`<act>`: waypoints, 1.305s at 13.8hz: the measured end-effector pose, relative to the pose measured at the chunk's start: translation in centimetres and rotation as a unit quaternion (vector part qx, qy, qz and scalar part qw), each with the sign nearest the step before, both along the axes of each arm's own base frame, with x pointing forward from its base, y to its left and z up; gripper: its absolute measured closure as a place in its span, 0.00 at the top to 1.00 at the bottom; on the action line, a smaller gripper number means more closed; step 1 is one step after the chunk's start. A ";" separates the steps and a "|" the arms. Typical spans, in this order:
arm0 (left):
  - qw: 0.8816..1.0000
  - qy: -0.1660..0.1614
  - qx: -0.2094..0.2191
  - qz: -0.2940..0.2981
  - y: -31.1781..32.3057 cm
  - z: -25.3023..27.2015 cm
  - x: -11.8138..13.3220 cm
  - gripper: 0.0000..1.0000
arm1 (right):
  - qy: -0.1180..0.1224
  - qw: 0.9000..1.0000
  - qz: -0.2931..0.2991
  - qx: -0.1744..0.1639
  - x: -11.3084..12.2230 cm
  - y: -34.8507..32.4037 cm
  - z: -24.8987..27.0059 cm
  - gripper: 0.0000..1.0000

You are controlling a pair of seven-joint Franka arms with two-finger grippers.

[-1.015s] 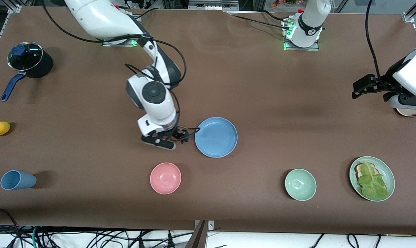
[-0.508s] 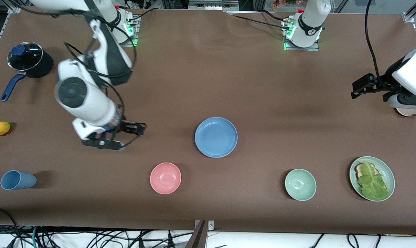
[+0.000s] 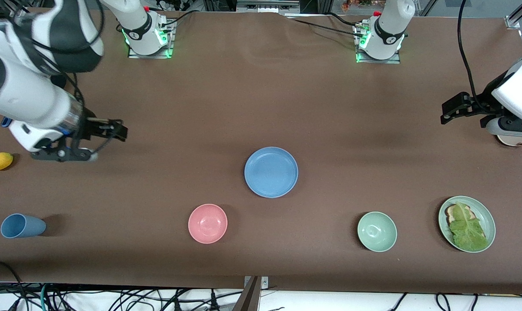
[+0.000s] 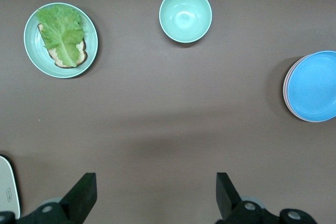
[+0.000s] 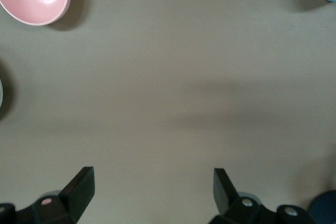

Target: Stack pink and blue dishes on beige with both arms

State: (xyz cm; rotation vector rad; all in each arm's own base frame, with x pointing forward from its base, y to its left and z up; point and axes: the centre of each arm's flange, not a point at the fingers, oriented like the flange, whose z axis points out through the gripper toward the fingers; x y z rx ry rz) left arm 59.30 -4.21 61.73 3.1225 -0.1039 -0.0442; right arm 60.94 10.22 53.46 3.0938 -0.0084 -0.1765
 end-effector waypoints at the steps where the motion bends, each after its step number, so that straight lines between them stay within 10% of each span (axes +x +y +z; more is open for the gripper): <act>1: 1.000 0.001 0.000 0.000 0.0 -0.1 0.0 1.00 | 0.003 1.000 0.006 0.003 -0.5 -1.6 1.0 1.00; 18: 1.000 0.000 0.000 0.003 0.3 -0.1 0.1 1.00 | 0.019 0.999 0.032 0.023 -2.8 -6.7 4.1 1.00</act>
